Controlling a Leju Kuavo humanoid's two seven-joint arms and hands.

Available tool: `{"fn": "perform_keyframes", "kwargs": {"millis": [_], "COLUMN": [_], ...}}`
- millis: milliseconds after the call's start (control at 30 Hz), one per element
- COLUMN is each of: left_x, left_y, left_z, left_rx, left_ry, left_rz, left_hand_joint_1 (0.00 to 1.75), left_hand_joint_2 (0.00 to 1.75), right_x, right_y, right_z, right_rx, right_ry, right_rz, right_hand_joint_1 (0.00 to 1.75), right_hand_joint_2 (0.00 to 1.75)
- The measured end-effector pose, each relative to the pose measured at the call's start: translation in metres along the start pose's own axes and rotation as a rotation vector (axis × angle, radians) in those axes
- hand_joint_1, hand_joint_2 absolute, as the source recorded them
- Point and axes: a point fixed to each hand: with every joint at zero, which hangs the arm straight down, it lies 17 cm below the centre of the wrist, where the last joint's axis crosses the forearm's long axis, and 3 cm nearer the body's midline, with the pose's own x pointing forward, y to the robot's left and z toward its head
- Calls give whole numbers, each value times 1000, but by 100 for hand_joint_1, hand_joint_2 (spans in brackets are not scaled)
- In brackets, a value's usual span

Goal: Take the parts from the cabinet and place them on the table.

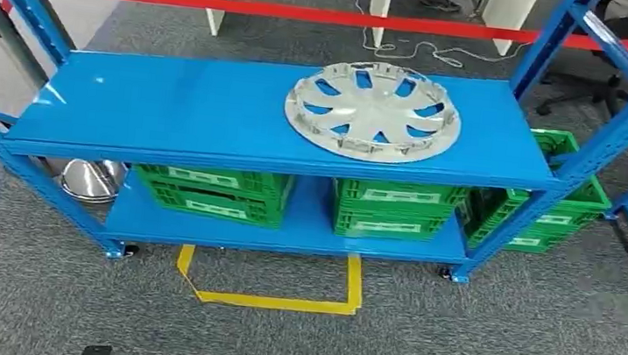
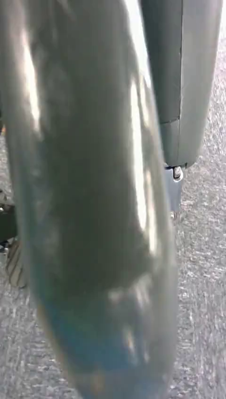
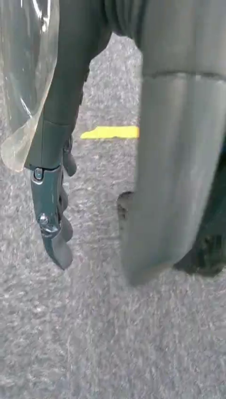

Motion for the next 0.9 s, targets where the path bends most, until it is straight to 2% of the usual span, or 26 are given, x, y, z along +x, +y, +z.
{"fn": "perform_keyframes", "kwargs": {"millis": [33,100,233,333,533,567,600,633,700,733,900], "left_x": [-1,-6,-14,-21,-18,-20,-21,-21,-20,-20,-24], "left_y": [0,-5,-42,-43,-41,-41,-41,-40,-37,-35,-23], "left_z": [0,1,13,16,14,15,15,15,13,13,9], "left_rx": [-2,-35,-243,-257,-235,-236,-235,-234,-224,-214,-152], "left_ry": [5,27,56,56,29,31,32,31,29,31,43], "left_rz": [-1,-5,-11,-30,-94,-98,-101,-103,-117,-124,-142], "left_hand_joint_1": [0,0,0,0,0,0,0,0,0,0,0], "left_hand_joint_2": [0,0,0,0,0,0,0,175,175,175,175], "right_x": [-2,-2,-9,-21,-16,-16,-17,-16,-18,-20,-27], "right_y": [-1,1,-1,-7,3,4,5,6,8,10,11], "right_z": [0,0,0,1,1,2,2,2,2,3,4], "right_rx": [-6,-7,-23,-73,-40,-36,-35,-34,-20,-12,-5], "right_ry": [2,0,41,99,78,78,79,78,87,97,109], "right_rz": [-1,-3,3,0,-16,-21,-23,-24,-21,-19,-23], "right_hand_joint_1": [0,0,0,0,0,0,0,0,0,0,0], "right_hand_joint_2": [175,175,175,175,175,0,0,0,0,175,175]}}
